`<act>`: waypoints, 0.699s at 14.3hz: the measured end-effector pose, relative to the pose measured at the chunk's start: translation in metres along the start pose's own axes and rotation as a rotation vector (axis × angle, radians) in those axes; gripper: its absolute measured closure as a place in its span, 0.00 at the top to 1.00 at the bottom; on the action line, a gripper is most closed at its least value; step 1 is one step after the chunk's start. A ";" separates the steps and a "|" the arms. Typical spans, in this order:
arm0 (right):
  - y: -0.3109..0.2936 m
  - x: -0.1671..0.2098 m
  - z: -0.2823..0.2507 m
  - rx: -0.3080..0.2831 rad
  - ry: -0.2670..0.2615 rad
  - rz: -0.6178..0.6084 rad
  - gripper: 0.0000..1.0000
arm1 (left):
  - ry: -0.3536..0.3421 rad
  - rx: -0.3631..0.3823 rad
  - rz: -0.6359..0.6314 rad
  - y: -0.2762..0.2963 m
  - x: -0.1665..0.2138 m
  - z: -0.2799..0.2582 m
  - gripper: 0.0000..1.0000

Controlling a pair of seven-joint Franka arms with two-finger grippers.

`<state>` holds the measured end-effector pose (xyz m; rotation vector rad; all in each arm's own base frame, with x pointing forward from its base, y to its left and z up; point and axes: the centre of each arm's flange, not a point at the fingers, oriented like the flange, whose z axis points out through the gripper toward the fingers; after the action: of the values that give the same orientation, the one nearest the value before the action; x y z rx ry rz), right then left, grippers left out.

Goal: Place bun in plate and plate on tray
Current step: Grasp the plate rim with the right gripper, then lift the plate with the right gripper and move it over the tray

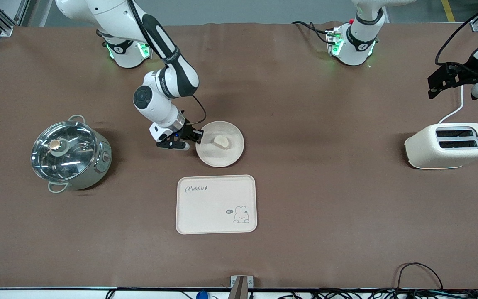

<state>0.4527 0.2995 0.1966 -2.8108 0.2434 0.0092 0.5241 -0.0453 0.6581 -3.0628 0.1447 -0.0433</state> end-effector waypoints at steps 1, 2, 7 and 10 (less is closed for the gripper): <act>-0.002 0.000 -0.004 0.006 -0.006 0.000 0.06 | -0.002 0.000 -0.002 -0.001 0.000 0.001 1.00; -0.005 -0.001 -0.008 0.012 -0.011 -0.001 0.06 | -0.004 0.000 -0.002 -0.001 0.000 0.002 1.00; -0.024 0.013 -0.032 0.076 -0.033 0.023 0.06 | -0.005 -0.001 -0.001 -0.001 0.002 0.005 1.00; -0.043 0.044 -0.061 0.140 -0.004 0.034 0.06 | 0.003 -0.001 -0.001 -0.001 0.002 0.003 1.00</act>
<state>0.5025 0.3133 0.2664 -2.6668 0.2790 0.0055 0.5265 -0.0444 0.6555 -3.0637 0.1431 -0.0476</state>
